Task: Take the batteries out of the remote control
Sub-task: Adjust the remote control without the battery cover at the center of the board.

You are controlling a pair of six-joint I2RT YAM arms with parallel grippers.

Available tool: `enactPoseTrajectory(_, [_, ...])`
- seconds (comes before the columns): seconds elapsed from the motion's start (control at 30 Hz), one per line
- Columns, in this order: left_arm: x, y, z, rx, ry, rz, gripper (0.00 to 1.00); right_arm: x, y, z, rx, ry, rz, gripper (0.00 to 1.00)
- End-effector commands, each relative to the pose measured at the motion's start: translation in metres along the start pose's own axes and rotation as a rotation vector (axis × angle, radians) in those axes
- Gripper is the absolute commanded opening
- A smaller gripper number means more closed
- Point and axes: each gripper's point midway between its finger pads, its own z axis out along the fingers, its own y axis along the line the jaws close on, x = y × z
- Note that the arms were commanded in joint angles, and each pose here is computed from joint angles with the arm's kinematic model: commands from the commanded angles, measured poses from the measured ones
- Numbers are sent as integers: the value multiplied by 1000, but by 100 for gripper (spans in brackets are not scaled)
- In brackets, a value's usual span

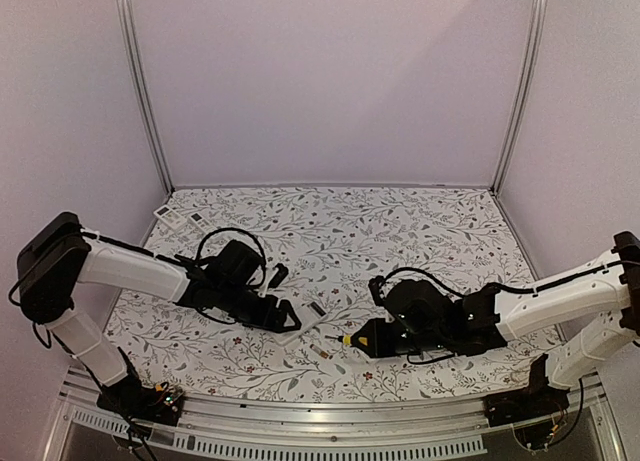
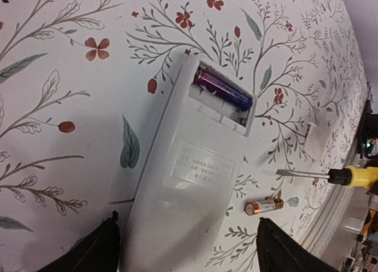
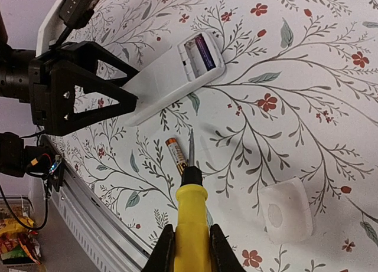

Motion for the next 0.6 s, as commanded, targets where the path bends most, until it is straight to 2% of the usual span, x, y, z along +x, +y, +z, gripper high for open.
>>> enactPoseTrajectory(0.0, [14, -9, 0, 47, 13, -39, 80, -4, 8, 9, 9, -2, 23, 0])
enactPoseTrajectory(0.37, [28, -24, 6, 81, 10, -60, 80, -21, -7, 23, 75, -63, 58, 0])
enactPoseTrajectory(0.57, [31, -36, 16, 112, 4, -73, 80, -43, 11, 36, 13, -88, 1, 0])
